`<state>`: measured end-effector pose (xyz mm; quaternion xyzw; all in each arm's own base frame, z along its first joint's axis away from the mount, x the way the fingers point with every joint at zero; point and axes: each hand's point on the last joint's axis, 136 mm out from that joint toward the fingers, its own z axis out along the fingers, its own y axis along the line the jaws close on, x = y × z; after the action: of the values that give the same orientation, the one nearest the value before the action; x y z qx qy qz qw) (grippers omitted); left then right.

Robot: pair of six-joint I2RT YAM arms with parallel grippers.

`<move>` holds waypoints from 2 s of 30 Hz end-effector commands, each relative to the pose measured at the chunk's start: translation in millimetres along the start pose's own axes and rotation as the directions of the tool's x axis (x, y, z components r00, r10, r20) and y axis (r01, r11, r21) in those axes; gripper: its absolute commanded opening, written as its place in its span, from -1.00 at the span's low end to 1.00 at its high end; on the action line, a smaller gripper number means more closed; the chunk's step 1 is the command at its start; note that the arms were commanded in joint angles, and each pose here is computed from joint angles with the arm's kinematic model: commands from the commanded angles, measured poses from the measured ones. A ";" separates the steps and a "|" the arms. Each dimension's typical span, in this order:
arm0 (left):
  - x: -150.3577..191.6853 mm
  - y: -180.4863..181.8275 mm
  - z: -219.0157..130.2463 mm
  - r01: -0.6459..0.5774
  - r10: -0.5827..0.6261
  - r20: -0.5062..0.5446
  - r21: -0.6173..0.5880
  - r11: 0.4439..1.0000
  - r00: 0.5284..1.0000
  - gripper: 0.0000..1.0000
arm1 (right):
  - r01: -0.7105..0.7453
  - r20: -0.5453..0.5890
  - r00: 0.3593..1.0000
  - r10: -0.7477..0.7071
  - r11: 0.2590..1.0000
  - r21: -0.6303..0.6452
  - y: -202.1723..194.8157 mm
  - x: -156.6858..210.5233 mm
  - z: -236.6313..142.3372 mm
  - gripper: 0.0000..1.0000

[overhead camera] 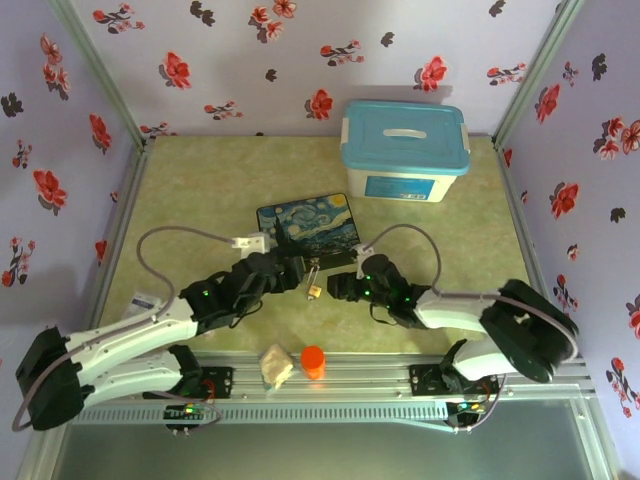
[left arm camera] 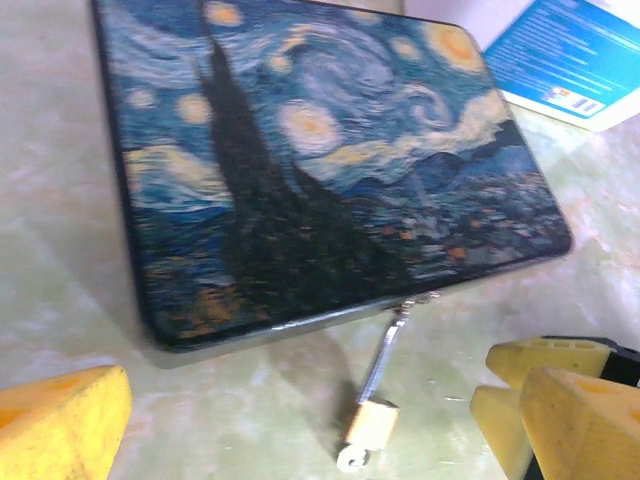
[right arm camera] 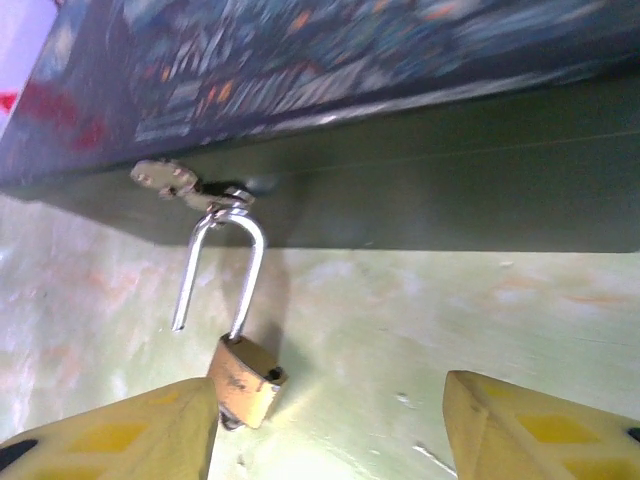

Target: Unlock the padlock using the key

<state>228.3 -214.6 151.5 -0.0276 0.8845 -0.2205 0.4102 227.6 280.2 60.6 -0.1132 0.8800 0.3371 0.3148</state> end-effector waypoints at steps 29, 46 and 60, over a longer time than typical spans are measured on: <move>8.7 32.8 5.9 0.053 -0.053 -0.020 -0.044 0.998 0.998 0.99 | 0.121 -0.207 0.974 -0.094 0.985 0.121 4.5 38.3 37.3 -0.40; -40.3 49.0 40.0 -0.054 0.058 0.033 -0.127 0.991 0.998 0.99 | -0.172 -0.091 0.981 0.172 0.985 0.014 6.2 22.7 35.5 -0.73; -43.7 46.1 105.3 -0.194 0.190 -0.041 -0.153 0.969 0.981 0.72 | -0.475 0.095 0.876 0.473 0.880 0.008 1.3 26.6 58.0 -0.86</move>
<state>329.3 -194.8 97.8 0.0049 0.9099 -0.1131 0.3991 232.4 321.6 27.6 0.0744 0.8726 0.4019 0.2675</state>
